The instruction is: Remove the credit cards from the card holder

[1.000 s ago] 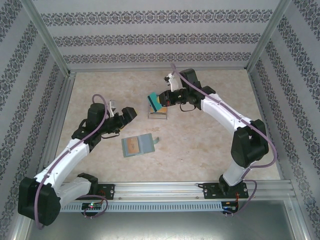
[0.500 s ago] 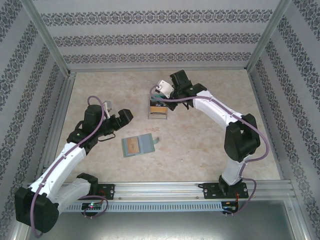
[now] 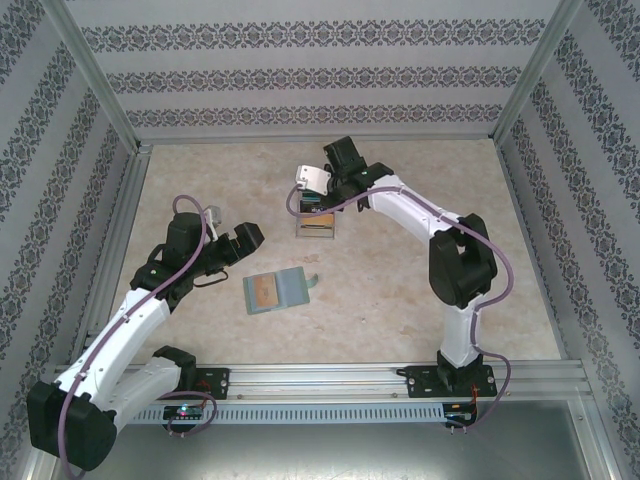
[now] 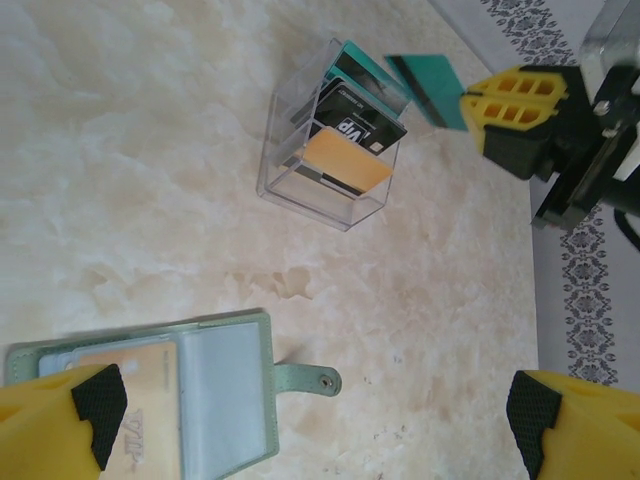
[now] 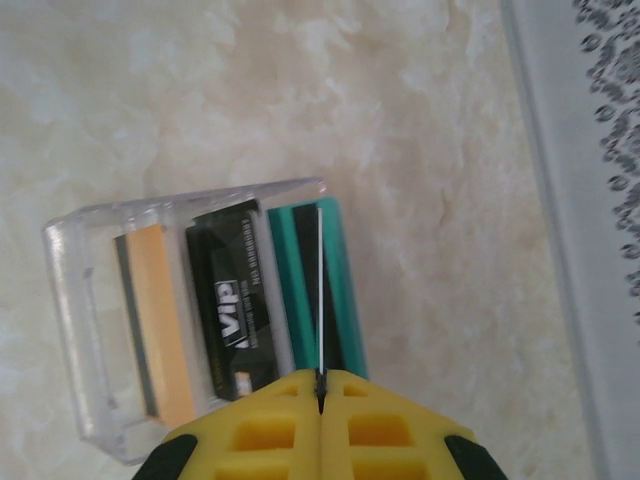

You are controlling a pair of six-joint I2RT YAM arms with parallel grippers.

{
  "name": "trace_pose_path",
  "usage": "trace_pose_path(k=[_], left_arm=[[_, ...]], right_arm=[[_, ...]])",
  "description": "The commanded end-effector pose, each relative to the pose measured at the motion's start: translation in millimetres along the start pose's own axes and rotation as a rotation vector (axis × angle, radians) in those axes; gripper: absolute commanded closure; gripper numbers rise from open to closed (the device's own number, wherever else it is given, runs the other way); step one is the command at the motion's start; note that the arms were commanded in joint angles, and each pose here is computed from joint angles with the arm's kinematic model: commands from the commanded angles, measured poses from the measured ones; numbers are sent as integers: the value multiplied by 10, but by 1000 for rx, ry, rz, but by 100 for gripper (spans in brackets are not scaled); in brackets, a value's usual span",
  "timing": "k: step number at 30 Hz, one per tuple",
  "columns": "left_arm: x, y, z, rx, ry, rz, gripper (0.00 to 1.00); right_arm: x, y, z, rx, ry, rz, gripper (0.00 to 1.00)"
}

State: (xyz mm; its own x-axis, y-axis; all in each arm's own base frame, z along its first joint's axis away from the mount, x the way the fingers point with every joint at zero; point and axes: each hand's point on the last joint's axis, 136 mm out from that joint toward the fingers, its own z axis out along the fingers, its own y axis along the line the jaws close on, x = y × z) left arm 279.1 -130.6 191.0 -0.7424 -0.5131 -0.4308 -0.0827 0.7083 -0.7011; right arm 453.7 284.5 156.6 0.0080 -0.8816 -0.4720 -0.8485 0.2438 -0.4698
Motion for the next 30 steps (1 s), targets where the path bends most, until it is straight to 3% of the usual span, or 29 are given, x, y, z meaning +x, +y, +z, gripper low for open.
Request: trace_pose_path(k=[1,30], left_arm=[[-92,-17,-97,-12,-37,17,1],[-112,50,42,-46,-12,15,1]], right_arm=[[-145,-121,28,33,-26,-71,100],[178,126,488,-112,0,-2,100]])
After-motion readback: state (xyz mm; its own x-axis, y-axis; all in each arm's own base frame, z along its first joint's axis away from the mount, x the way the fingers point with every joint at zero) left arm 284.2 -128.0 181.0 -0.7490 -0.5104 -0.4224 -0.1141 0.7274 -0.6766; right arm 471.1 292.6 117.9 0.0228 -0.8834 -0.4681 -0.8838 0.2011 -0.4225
